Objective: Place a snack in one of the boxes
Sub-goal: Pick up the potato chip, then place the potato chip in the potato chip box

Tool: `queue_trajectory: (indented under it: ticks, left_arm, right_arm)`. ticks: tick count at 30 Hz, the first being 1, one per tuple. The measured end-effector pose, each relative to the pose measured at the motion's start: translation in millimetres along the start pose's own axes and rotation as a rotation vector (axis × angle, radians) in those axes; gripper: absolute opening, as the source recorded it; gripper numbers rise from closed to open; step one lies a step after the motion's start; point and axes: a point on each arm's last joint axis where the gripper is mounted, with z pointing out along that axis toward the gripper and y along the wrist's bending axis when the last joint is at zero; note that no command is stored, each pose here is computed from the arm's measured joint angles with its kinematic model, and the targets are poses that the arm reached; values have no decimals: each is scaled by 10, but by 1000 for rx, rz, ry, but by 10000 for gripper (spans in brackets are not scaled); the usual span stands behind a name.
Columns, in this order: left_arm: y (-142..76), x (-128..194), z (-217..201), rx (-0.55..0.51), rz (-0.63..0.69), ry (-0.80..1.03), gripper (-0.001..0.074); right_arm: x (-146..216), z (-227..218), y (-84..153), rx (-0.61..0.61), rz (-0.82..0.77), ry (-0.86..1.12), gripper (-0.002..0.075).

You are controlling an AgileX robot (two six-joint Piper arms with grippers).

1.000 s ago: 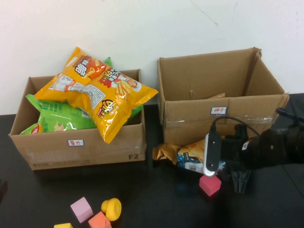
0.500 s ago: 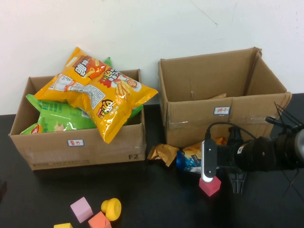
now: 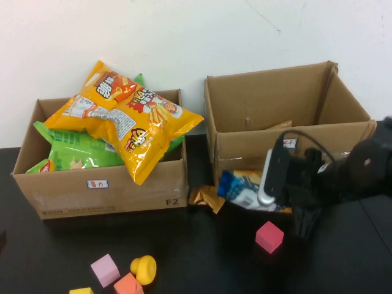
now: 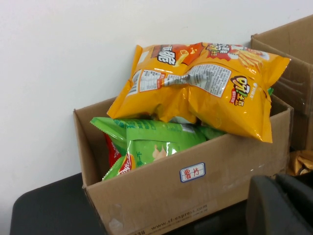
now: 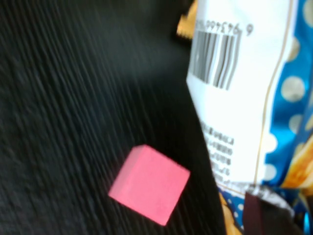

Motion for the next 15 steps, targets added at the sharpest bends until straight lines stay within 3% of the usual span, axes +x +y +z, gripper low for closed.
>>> queue_trajectory:
  ticks: [6,15]
  left_arm:
    - [10,-11,0,-11,3,-12,-1]
    - [18,-25,0,-19,-14,-27,-1]
  right_arm:
    - [-234,-571,-68,20,4,-108,46]
    - [-734,-1518,-330,224,-67,-396,46]
